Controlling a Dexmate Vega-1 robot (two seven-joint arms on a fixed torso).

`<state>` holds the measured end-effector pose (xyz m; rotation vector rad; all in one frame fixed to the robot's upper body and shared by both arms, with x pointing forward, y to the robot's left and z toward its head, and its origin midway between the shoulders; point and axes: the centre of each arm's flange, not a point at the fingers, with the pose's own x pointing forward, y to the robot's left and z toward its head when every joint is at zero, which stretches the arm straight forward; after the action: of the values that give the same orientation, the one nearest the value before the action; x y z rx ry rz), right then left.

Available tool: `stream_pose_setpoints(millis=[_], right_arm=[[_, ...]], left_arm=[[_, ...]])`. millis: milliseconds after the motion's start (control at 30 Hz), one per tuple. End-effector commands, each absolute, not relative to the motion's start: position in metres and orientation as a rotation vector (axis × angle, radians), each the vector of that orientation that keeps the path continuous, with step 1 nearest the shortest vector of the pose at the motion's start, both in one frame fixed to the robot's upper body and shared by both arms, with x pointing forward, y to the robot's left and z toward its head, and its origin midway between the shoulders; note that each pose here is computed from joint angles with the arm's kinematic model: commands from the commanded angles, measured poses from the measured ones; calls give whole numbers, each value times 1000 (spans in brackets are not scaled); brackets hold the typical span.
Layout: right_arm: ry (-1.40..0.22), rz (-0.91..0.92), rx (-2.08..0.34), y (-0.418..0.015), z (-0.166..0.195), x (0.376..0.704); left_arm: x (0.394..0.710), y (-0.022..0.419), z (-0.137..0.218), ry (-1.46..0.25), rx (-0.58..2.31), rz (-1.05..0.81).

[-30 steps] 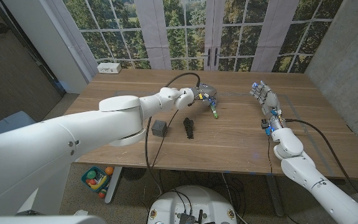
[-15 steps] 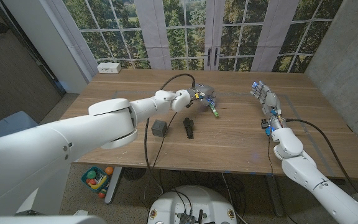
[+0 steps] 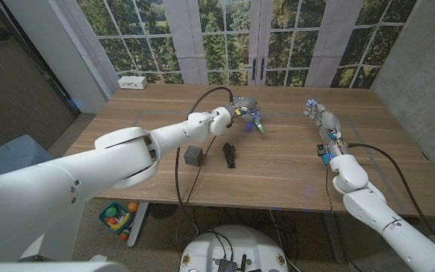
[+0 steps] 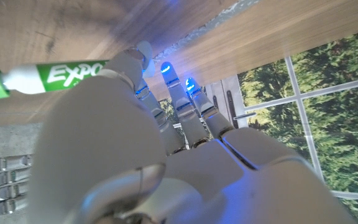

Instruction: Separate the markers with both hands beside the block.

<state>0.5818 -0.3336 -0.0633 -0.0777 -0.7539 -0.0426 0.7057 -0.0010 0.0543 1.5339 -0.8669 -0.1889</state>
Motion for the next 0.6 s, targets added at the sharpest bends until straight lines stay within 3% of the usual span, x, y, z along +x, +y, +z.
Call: stream_pose_setpoints(millis=[33, 600], right_arm=[[-735, -122, -190, -327, -54, 568], [-728, -185, -352, -314, -41, 557]], left_arm=[[705, 12, 74, -840, 1451, -87], [692, 17, 96, -805, 1289, -142]])
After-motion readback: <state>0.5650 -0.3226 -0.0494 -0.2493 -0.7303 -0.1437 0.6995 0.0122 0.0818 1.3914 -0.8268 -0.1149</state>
